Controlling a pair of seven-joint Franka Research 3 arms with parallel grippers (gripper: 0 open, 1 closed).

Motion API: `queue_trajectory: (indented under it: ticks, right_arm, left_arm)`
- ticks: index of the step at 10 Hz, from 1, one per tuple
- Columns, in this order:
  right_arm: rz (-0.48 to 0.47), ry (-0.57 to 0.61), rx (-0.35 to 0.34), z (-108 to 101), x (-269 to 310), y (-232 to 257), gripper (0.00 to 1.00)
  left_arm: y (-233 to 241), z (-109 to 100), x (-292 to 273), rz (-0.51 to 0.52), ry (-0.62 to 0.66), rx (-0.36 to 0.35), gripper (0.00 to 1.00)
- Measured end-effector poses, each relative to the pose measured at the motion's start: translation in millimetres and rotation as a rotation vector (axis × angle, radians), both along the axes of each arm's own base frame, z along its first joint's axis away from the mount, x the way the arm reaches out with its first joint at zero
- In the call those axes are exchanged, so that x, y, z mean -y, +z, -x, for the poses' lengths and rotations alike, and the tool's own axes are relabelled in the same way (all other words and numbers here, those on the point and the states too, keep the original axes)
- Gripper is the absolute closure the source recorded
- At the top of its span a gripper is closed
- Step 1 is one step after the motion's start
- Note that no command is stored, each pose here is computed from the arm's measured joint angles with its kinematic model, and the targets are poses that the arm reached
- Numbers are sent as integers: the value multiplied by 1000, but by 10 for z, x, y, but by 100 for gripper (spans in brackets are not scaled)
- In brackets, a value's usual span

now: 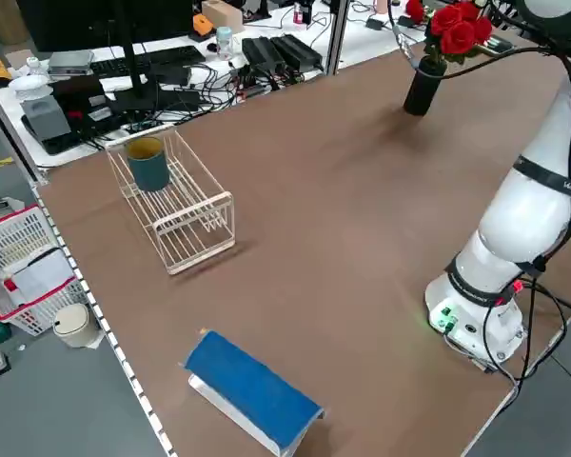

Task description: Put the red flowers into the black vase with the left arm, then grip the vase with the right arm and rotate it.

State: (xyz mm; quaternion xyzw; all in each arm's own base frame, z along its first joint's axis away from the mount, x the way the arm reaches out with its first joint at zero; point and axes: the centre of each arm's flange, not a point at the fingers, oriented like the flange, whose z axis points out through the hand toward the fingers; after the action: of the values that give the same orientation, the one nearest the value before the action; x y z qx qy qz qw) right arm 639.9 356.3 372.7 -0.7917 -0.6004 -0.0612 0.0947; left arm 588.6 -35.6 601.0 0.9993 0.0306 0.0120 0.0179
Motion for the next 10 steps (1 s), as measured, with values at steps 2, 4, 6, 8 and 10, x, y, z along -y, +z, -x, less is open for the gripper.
queue_trajectory:
  ticks: [2, 4, 6, 8, 10]
  right_arm:
    - [-19, -9, -15, -1, -6, 41, 29]
    - [-18, -13, -46, -18, 49, 127, 22]
    - [-8, -37, -65, -107, 255, 351, 4]
    - [12, -149, -55, -274, 775, 665, 0]
    - [51, -353, -78, -392, 1408, 910, 0]
  left_arm:
    - [0, 0, -1, 0, 0, 0, 0]
    - [0, 0, -1, 0, 0, 0, 0]
    - [0, -1, -1, 0, 0, 0, 0]
    - [0, -2, -8, 0, 0, 0, 0]
    - [-2, -3, -13, 0, 0, 0, 0]
